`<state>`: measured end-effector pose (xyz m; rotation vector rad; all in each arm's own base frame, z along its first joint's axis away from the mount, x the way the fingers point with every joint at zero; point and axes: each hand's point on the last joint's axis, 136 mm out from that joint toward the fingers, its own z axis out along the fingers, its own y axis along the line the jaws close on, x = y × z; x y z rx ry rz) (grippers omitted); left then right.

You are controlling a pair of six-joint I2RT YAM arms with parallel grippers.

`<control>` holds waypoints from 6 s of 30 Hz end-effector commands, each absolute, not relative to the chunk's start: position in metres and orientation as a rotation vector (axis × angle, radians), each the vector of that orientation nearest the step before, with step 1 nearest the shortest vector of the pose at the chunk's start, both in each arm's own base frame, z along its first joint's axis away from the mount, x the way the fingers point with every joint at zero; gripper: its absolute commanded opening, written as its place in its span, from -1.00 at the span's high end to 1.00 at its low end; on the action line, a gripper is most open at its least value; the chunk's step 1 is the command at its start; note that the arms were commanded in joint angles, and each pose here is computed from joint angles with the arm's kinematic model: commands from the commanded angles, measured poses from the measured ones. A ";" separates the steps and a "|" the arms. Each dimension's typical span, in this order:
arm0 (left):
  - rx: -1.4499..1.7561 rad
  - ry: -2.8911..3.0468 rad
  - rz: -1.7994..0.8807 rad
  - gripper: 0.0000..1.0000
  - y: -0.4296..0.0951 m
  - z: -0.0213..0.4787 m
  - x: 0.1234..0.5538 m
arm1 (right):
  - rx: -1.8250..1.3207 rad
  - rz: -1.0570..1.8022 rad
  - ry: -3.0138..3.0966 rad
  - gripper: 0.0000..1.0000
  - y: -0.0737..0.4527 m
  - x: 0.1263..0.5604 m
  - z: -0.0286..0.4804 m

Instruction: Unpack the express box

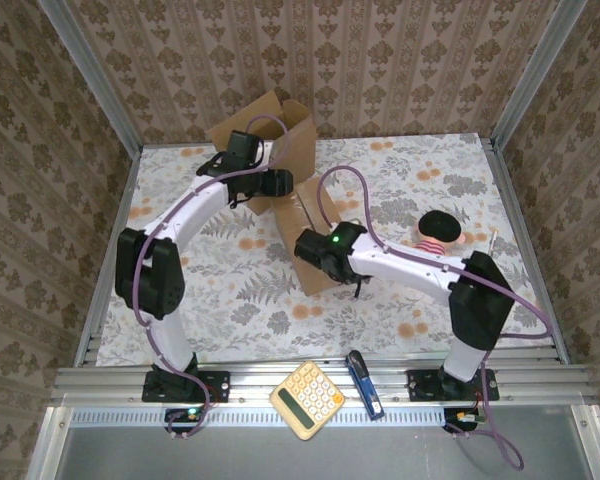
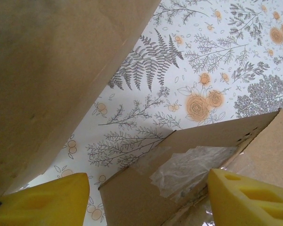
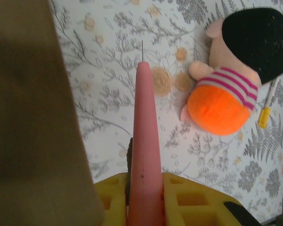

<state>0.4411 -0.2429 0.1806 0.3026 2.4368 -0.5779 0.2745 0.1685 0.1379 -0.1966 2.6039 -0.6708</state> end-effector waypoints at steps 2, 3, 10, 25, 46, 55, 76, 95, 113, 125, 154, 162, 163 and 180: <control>0.303 2.498 -0.551 -0.33 -0.228 0.172 0.413 | -0.206 -0.672 2.555 1.00 0.175 0.306 0.143; 0.304 2.500 -0.557 -0.33 -0.227 0.172 0.409 | -0.206 -0.671 2.555 1.00 0.174 0.311 0.143; 0.313 2.520 -0.606 -0.35 -0.230 0.169 0.381 | -0.220 -0.664 2.549 1.00 0.172 0.338 0.145; 0.269 2.508 -0.700 -0.38 -0.229 0.179 0.311 | -0.255 -0.628 2.543 1.00 0.163 0.380 0.143; 0.249 2.412 -0.528 -1.00 -0.204 0.218 0.327 | -0.137 -0.706 2.520 1.00 0.120 0.365 0.164; 0.269 2.207 -0.540 -1.00 -0.192 0.295 0.318 | -0.048 -0.512 2.462 1.00 0.097 0.322 0.225; 0.912 1.338 -1.686 -1.00 -0.339 0.429 0.199 | -0.268 1.152 1.526 1.00 0.204 0.226 0.419; 0.864 1.150 -1.773 -0.38 -0.351 0.466 0.200 | -0.314 1.321 1.507 1.00 0.231 0.234 0.418; 0.900 1.202 -1.781 1.00 -0.357 0.460 0.196 | -0.527 1.230 1.692 0.35 0.241 0.221 0.407; 0.991 1.254 -1.782 1.00 -0.362 0.453 0.181 | -0.752 1.227 1.782 0.57 0.255 0.216 0.406; 0.789 1.553 -1.419 -1.00 -0.315 0.427 0.224 | -0.396 1.114 1.856 1.00 0.223 0.243 0.383; 0.451 2.029 -0.909 -0.96 -0.254 0.343 0.292 | -0.270 1.067 1.963 1.00 0.213 0.253 0.351; 0.419 2.083 -0.848 -0.97 -0.247 0.330 0.297 | -0.253 1.064 1.974 1.00 0.211 0.254 0.348; 0.223 2.128 -0.647 -1.00 -0.202 0.230 0.380 | -0.176 1.061 2.013 1.00 0.199 0.251 0.324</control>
